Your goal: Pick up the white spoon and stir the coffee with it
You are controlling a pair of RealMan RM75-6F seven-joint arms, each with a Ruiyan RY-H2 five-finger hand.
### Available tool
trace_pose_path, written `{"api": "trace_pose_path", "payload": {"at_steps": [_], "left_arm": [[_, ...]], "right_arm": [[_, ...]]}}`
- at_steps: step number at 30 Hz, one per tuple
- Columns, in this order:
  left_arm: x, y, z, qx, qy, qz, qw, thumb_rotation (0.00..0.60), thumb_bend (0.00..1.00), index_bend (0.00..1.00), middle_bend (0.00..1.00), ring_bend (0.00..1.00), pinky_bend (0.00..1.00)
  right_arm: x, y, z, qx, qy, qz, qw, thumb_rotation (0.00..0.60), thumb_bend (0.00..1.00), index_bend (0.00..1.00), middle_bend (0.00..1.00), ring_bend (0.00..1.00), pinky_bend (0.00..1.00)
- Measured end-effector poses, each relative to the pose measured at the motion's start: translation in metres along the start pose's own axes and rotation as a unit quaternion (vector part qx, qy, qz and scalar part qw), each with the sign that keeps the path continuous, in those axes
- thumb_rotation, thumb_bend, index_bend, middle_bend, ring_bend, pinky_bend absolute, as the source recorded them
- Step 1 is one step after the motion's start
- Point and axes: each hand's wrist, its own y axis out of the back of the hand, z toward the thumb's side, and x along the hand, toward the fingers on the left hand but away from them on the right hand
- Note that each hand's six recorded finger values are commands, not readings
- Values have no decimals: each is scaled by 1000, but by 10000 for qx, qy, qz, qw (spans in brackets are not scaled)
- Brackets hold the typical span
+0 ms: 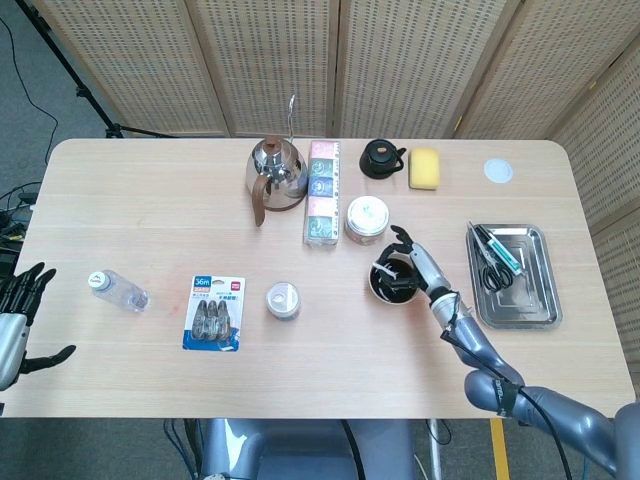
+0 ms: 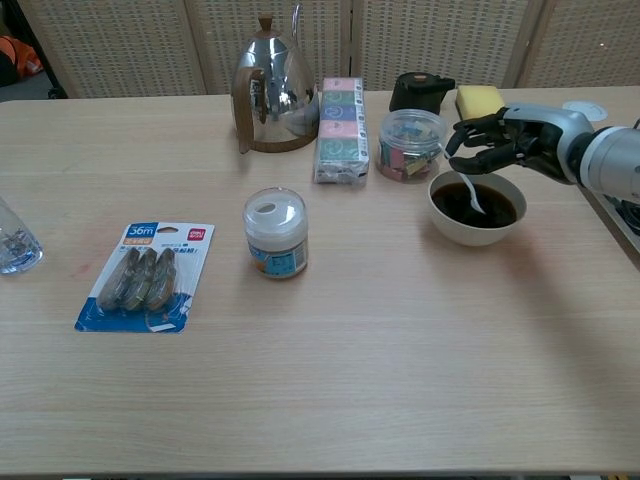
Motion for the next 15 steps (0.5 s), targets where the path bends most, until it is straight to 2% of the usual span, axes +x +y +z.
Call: {"api": "trace_pose_path", "payload": {"at_steps": [9,15], "left_arm": [[0,0,-1,0,30,4,10000,600,0,0,0,0,0],[0,-1,0,9,23,-4,10000,600,0,0,0,0,0]], "right_arm": [[-10,9,-4,10,22,-257,9997,600,569,596,0,0,0],[-6,17,-7,15,25,-318,9995,600,579,596,0,0,0]]}}
